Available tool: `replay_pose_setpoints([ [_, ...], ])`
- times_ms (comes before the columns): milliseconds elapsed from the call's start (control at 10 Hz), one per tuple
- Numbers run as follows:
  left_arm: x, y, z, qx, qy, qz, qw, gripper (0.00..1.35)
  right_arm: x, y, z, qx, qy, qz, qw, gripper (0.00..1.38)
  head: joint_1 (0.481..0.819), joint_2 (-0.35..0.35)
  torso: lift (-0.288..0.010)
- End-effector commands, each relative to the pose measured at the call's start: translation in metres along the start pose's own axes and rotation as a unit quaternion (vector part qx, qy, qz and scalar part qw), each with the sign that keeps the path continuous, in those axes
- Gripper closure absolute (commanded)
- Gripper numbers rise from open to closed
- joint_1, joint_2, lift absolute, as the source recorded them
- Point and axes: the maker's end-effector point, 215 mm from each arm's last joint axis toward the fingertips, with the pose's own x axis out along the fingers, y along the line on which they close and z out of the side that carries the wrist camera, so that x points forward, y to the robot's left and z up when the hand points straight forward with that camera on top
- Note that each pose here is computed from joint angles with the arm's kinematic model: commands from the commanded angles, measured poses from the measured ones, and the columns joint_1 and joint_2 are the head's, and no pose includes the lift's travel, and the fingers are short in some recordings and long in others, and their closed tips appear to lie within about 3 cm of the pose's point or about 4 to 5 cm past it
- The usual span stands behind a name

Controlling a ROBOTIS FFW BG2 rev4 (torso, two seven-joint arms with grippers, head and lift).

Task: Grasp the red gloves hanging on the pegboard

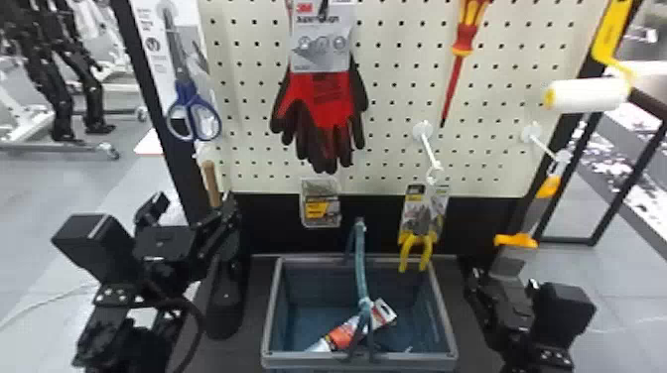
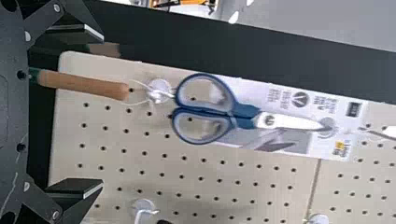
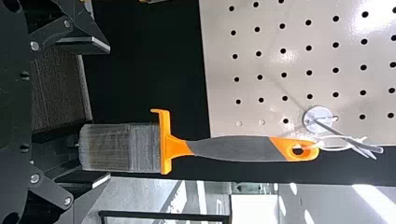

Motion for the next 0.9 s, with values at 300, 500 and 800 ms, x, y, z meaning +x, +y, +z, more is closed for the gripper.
replay_pose_setpoints([
  [300,0.029,-0.016,0.041,-0.011,-0.007,-0.026,0.9996,0.2,0.0,0.0,-0.002,0.0,0.002,0.0,1.0,0.32,0.549,0.0,-0.1],
  [500,0.038,-0.03,0.068,-0.014,-0.03,-0.042,0.9986,0.2,0.0,0.0,-0.002,0.0,0.002,0.0,1.0,0.32,0.549,0.0,-0.1],
  [800,0.051,-0.044,0.094,-0.009,-0.055,-0.052,0.9971,0.2,0.0,0.0,-0.002,0.0,0.002,0.001,1.0,0.32,0.549,0.0,-0.1],
])
